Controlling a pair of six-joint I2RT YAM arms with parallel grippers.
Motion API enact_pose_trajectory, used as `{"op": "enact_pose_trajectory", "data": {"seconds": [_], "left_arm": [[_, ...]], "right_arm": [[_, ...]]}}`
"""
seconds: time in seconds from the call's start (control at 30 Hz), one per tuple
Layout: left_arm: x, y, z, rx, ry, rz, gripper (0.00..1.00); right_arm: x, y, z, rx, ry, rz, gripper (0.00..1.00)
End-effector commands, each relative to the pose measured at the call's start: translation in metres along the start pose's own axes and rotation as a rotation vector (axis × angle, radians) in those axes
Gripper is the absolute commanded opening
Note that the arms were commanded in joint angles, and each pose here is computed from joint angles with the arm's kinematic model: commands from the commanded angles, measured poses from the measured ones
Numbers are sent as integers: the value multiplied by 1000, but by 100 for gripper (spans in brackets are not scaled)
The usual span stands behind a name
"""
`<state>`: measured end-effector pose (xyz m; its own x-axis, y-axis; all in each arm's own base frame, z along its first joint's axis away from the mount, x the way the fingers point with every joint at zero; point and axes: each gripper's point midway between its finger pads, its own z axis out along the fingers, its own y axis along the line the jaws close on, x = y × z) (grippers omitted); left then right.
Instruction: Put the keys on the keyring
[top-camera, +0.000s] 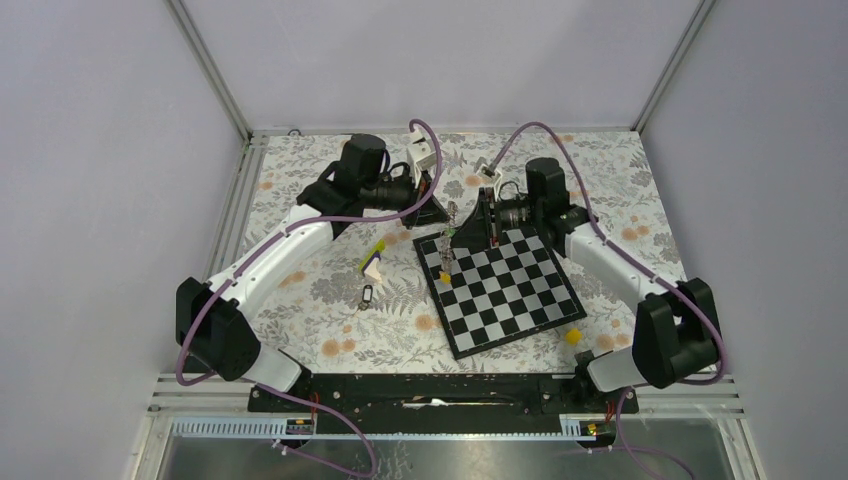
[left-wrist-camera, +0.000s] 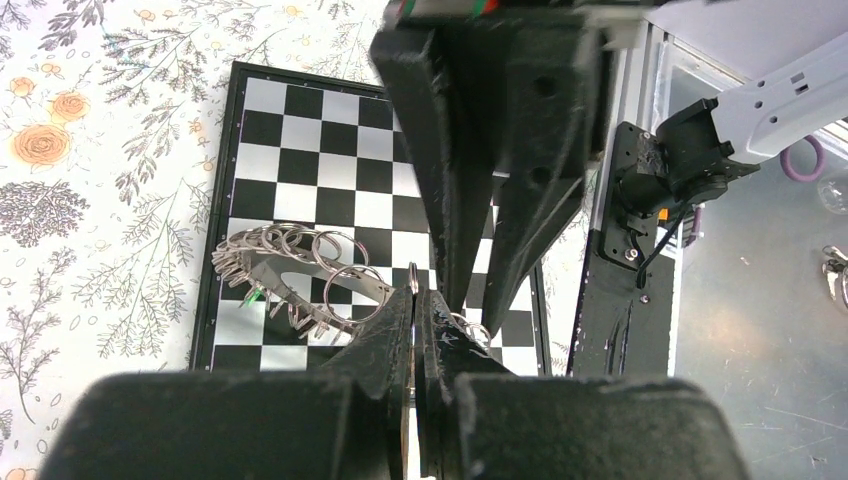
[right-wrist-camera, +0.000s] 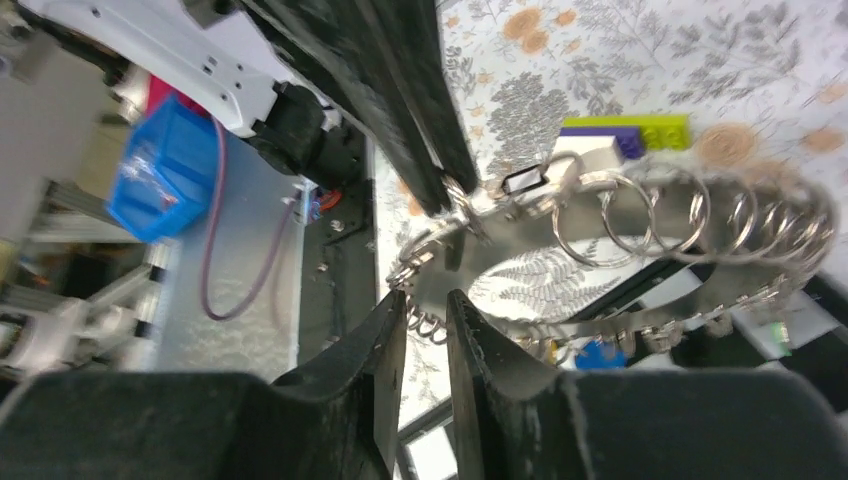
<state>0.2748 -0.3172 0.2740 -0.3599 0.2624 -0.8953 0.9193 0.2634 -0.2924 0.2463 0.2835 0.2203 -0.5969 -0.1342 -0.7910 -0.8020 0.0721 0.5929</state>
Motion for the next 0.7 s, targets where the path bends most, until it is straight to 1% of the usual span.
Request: {"op": "enact_pose_trajectory", "data": {"seconds": [0.0, 0.1, 0.23, 0.3, 0.43, 0.57, 0.67], "left_arm": [[-25, -4, -1, -6, -56, -15, 0], [-26, -4, 0, -3, -52, -56, 0], [-22, -6, 4, 19, -10, -118, 0], [-19, -8, 7, 40, 14, -149, 0], [-16, -10, 10, 50, 41, -183, 0], [-21, -13, 9, 39, 32, -178, 0], [-22, -15, 9, 28, 31, -175, 0]], "right_arm": [[-18, 21, -21, 63, 100, -392, 29], [-25, 24, -33, 132, 137, -565, 31], [-30, 25, -43, 200, 184, -794, 34], [-24, 22, -46, 227, 217, -864, 36], [-12, 15, -50, 285, 265, -949, 39], [-10, 21, -50, 301, 267, -973, 39], [-10, 24, -48, 307, 276, -990, 42]]}}
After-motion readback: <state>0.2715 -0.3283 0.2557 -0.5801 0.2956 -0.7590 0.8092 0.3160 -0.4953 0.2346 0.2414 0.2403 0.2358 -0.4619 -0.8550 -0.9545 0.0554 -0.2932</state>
